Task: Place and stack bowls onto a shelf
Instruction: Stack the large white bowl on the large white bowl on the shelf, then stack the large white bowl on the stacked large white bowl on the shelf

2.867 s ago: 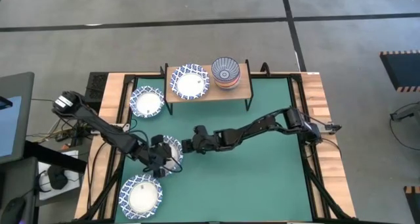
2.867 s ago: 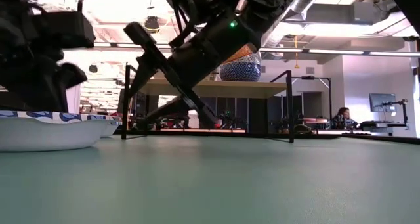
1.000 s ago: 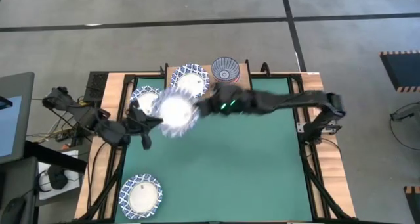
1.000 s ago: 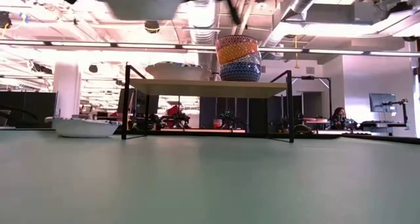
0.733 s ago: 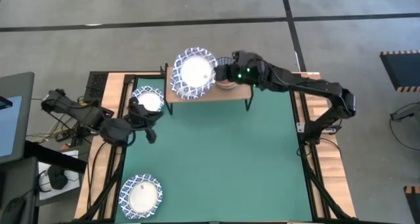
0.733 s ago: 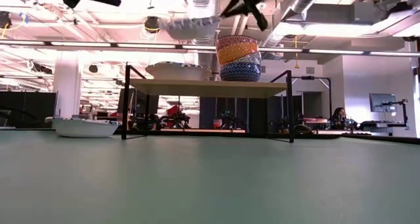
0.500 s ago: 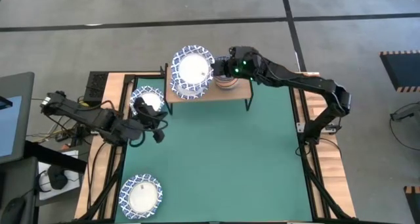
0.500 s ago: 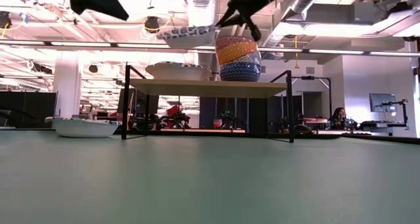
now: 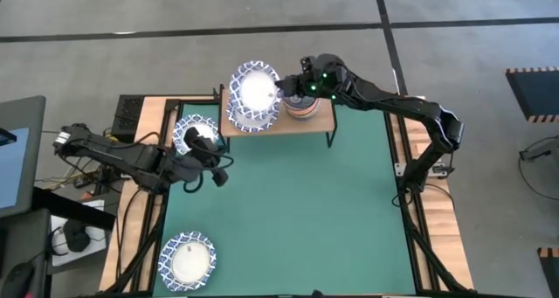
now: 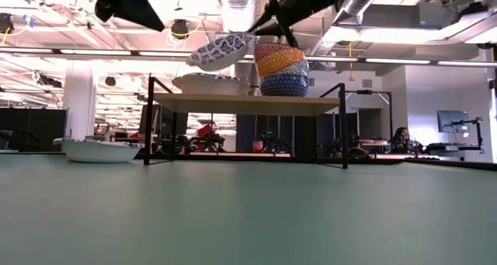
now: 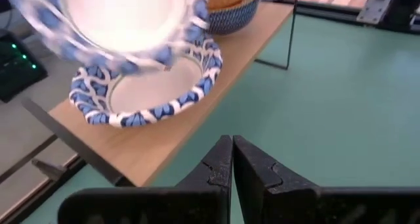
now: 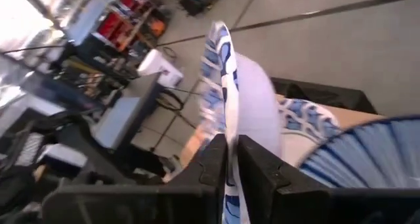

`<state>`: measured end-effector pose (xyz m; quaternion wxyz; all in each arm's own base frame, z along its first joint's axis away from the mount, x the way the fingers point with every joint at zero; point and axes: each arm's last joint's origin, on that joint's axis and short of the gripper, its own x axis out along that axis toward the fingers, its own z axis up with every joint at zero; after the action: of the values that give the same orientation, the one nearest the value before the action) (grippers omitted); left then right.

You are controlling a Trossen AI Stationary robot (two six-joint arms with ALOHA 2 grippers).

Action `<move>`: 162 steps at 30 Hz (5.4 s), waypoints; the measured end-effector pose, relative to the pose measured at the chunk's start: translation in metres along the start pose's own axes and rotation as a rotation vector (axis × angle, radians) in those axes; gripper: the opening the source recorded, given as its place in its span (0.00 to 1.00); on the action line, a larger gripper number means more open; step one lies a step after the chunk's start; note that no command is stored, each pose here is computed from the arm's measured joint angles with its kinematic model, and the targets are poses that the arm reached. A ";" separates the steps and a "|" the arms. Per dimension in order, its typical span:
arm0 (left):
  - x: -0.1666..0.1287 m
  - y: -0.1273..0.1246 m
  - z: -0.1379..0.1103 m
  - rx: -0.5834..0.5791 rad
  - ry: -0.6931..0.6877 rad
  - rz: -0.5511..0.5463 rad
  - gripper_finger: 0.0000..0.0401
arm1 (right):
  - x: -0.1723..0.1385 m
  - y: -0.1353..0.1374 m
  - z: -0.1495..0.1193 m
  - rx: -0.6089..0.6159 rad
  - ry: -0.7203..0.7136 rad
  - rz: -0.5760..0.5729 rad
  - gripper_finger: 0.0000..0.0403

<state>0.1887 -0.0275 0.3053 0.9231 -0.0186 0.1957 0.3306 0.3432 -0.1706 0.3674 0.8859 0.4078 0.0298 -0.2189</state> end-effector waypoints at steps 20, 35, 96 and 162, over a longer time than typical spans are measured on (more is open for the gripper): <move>0.031 0.026 0.032 -0.167 -0.169 0.178 0.00 | -0.043 0.031 0.023 -0.147 -0.108 0.152 0.57; 0.151 0.064 0.048 -0.084 -0.057 0.215 0.00 | -0.130 0.049 0.015 -0.403 0.048 0.046 0.49; 0.117 0.211 -0.034 -0.528 0.740 0.645 0.55 | -0.125 0.010 0.016 -0.319 0.095 -0.166 0.48; 0.186 0.214 -0.094 -1.630 0.342 1.206 0.02 | -0.127 0.000 0.016 -0.447 0.151 -0.217 0.49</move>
<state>0.1546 0.2366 0.1693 0.2701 -0.5850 0.0172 0.7645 0.2267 -0.1362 0.4076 0.9206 0.2117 0.1871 -0.2695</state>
